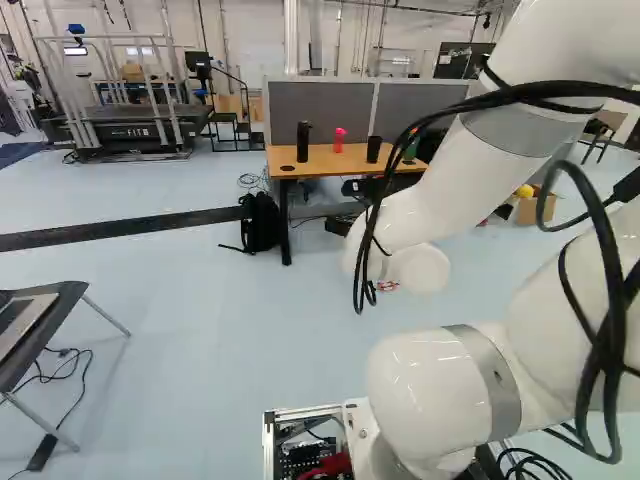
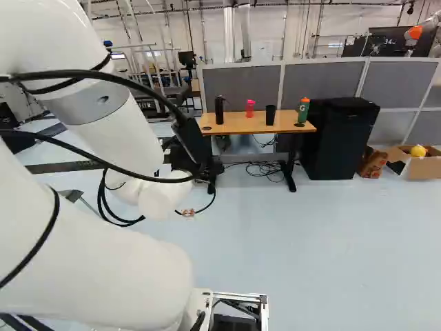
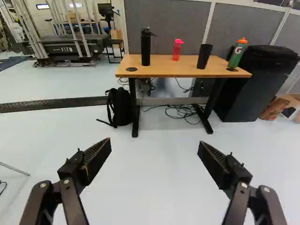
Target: Pick up the green bottle from the table
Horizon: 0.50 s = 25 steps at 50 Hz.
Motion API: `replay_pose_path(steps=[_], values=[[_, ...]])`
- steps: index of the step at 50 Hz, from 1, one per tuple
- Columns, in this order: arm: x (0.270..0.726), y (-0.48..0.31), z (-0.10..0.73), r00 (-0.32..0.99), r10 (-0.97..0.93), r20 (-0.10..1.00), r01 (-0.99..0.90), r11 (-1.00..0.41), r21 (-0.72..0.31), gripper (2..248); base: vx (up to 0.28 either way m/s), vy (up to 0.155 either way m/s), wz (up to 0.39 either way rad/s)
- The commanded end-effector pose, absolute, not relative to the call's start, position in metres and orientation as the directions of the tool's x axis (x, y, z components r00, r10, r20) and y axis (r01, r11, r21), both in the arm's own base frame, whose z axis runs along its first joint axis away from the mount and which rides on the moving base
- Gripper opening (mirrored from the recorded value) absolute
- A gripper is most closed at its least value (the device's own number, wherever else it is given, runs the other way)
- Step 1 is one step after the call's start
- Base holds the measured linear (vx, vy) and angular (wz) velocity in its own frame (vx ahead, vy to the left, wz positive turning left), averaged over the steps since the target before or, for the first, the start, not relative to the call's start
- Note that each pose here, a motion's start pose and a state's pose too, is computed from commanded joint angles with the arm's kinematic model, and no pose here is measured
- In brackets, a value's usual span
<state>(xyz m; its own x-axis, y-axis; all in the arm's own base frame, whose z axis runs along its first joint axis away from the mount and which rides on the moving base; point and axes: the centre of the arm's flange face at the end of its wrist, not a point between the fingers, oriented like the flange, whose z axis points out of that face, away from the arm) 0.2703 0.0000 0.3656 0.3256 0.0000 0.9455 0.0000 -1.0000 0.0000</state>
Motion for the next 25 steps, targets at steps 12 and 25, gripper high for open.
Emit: replay_pose_path(steps=[12, 25], values=[[0.2703, 0.0000, 0.3656, 0.326, 0.000, 0.946, 0.000, -1.000, 0.000, 247, 0.000, 0.000, 0.000], [0.2703, 0.0000, 0.3656, 0.326, 0.000, 0.946, 0.000, -1.000, 0.000, 247, 0.000, 0.000, 0.000]])
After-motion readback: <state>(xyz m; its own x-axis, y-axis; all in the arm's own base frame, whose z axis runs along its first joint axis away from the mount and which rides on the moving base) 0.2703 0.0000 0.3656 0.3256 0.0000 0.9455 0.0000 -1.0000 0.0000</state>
